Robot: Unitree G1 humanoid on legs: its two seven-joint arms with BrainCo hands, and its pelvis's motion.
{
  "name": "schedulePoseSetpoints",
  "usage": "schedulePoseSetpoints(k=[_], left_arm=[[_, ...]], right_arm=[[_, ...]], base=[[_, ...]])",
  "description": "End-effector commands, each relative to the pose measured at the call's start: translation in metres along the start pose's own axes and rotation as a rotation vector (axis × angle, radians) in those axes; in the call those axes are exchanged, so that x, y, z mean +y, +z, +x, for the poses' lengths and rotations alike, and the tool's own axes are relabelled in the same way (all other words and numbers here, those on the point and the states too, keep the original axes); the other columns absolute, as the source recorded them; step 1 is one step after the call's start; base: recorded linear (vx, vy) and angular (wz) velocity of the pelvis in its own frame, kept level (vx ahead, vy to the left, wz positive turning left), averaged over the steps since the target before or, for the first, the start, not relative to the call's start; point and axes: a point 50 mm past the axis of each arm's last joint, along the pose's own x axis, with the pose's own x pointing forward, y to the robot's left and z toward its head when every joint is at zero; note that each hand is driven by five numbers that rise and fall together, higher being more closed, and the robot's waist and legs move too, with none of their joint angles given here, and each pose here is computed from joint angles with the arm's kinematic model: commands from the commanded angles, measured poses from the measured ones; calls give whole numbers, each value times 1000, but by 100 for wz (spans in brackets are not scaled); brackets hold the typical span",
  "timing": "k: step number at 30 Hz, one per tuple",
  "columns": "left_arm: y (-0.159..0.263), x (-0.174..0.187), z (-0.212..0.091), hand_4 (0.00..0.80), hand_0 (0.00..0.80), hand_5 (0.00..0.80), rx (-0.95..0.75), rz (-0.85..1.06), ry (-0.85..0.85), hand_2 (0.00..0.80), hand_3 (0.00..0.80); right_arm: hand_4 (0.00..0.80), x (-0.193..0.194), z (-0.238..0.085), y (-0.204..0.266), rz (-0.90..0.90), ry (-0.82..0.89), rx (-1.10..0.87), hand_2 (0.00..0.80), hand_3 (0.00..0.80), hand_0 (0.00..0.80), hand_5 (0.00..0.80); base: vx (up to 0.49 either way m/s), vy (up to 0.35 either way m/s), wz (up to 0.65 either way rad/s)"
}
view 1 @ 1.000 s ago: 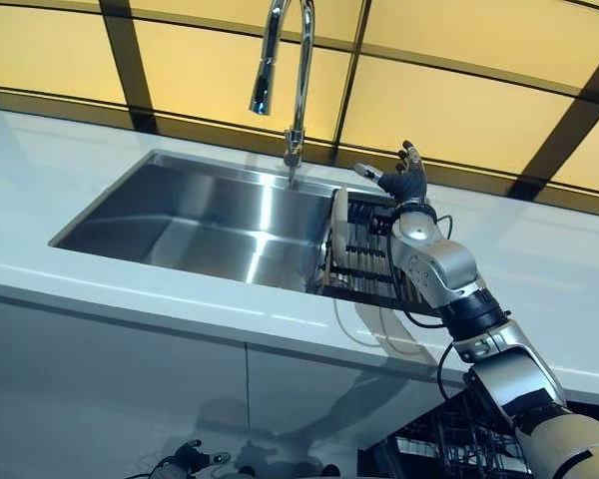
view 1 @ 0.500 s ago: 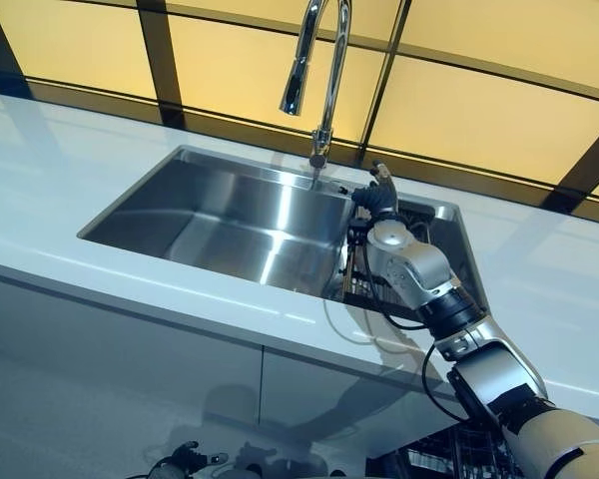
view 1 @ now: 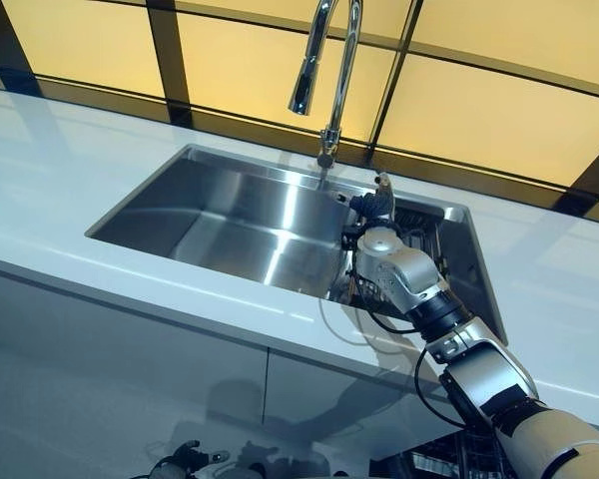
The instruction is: Take plates into dishwasher
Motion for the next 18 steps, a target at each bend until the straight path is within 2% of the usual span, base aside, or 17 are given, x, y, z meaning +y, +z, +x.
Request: schedulePoseSetpoints(k=[1,9,18], left_arm=[[15,-7,2,0,0,0,-42,67,-20,0,0],[14,-9,2,0,0,0,-52,82,-31,0,0],[13,-9,2,0,0,0,-50,87,-33,0,0]], right_arm=[[0,-18,16,64,36,-138,-224,0,0,0,0],[0,-25,12,88,-66,-217,-397,0,0,0,0],[0,-25,15,74,-33,-229,-289,0,0,0,0]], base=[[0,0,0],[0,0,0],[0,0,0]])
